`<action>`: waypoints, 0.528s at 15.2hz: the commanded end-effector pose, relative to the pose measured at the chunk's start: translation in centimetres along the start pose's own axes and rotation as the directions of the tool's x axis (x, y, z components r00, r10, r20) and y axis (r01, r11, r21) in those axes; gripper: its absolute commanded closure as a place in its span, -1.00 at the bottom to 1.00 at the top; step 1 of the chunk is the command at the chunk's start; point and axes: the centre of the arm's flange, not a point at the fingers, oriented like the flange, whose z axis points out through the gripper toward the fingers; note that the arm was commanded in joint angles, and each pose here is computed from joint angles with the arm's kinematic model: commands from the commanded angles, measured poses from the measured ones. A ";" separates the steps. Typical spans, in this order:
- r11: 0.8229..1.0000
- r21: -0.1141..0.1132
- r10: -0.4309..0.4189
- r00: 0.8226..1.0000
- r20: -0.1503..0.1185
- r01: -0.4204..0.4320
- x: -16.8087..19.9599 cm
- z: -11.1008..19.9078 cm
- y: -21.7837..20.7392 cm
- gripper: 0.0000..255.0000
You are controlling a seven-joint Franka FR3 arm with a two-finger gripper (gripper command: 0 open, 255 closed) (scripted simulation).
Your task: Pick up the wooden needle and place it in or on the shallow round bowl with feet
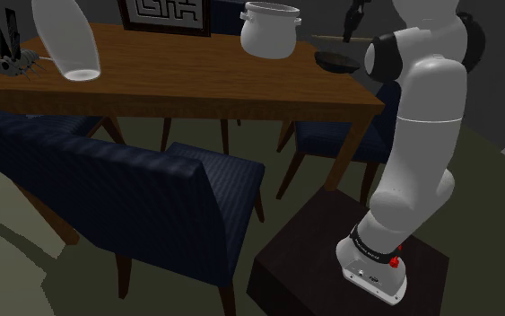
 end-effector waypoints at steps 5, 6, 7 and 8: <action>1.000 -0.001 -0.001 1.000 0.000 0.001 -0.1 3.3 0.5 1.00; 1.000 -0.001 -0.001 1.000 0.000 0.001 -0.1 3.8 0.6 1.00; 1.000 -0.001 -0.001 1.000 0.000 0.001 -0.1 4.3 0.6 1.00; 1.000 -0.001 -0.001 1.000 0.000 0.001 -0.2 4.8 0.6 1.00</action>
